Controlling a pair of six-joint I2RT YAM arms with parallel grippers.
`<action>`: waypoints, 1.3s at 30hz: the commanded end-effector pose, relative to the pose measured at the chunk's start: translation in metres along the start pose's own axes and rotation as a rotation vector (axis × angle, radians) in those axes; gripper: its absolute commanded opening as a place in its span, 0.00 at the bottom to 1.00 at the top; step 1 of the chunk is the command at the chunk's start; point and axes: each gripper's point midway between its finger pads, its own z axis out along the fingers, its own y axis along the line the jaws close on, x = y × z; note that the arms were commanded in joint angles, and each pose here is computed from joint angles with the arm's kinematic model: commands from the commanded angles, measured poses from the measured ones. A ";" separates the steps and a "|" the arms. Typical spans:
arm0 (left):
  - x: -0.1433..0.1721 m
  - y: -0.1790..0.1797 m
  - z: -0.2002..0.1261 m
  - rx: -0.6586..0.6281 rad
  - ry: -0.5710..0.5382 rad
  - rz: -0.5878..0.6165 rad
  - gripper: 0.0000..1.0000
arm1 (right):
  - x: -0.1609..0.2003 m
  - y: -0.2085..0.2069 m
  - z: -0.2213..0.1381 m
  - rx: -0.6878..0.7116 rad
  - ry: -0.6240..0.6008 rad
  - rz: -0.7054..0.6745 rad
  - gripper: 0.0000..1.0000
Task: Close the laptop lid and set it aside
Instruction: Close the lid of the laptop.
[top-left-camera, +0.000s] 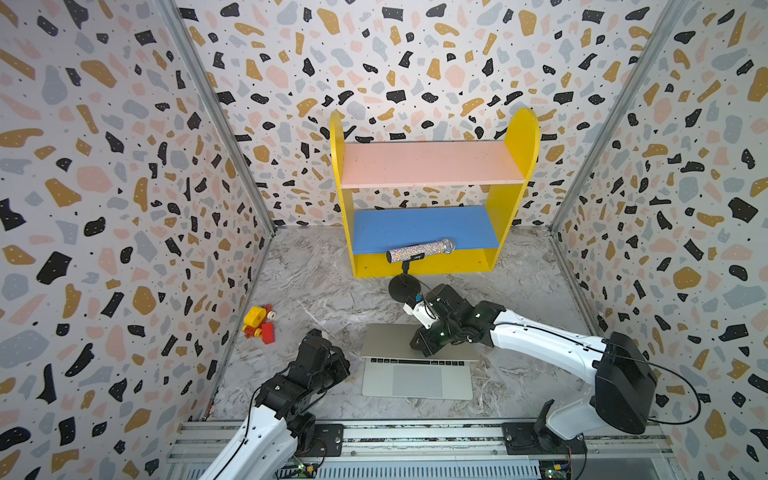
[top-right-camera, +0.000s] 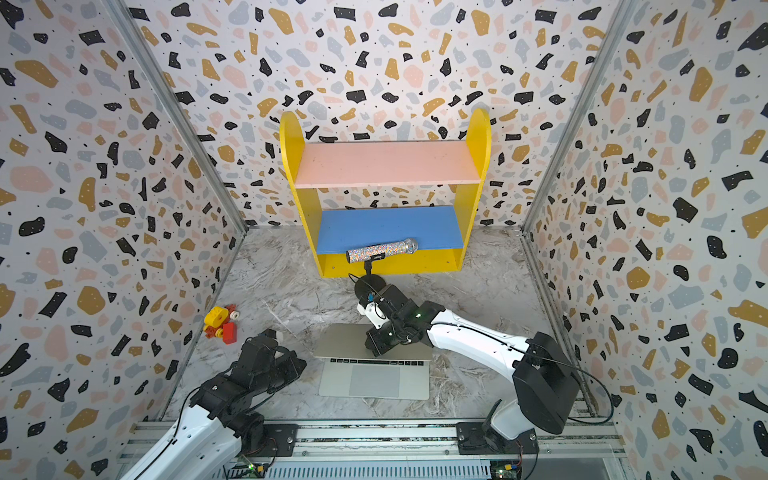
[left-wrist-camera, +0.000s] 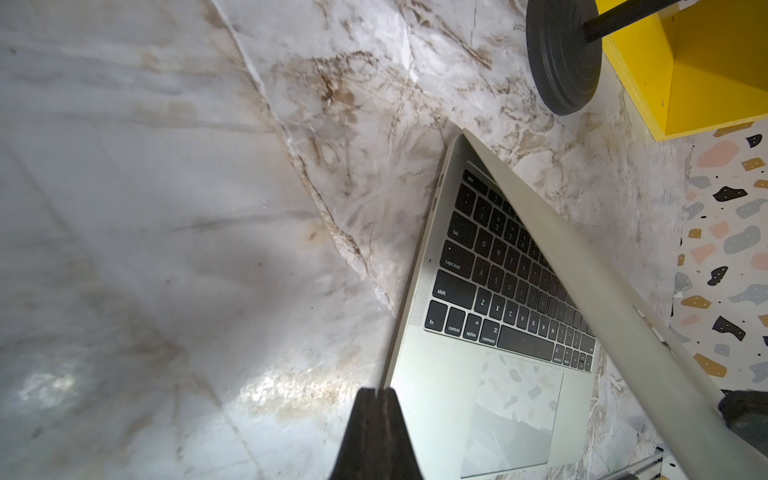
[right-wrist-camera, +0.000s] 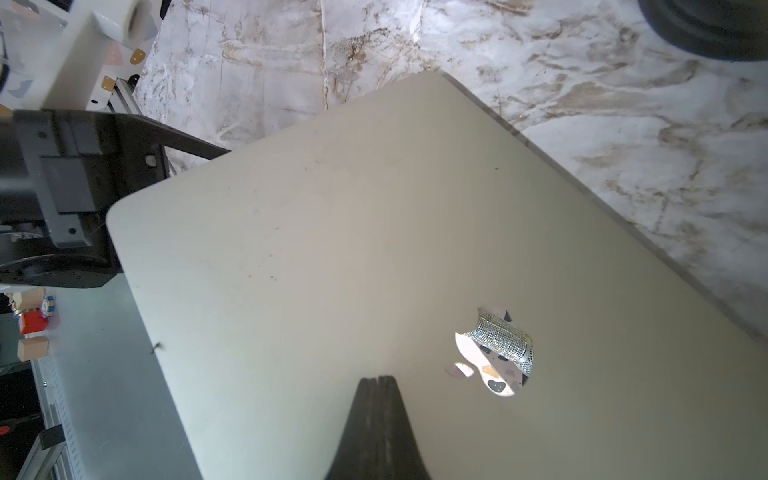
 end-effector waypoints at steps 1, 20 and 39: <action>-0.008 -0.008 -0.007 0.015 -0.031 0.026 0.04 | 0.024 0.001 0.008 -0.004 0.084 0.018 0.00; -0.009 -0.009 -0.007 0.016 -0.033 0.025 0.04 | 0.041 0.000 0.024 -0.004 0.130 0.028 0.00; -0.012 -0.013 -0.007 0.021 -0.033 0.028 0.05 | 0.061 -0.007 0.042 -0.001 0.185 0.046 0.00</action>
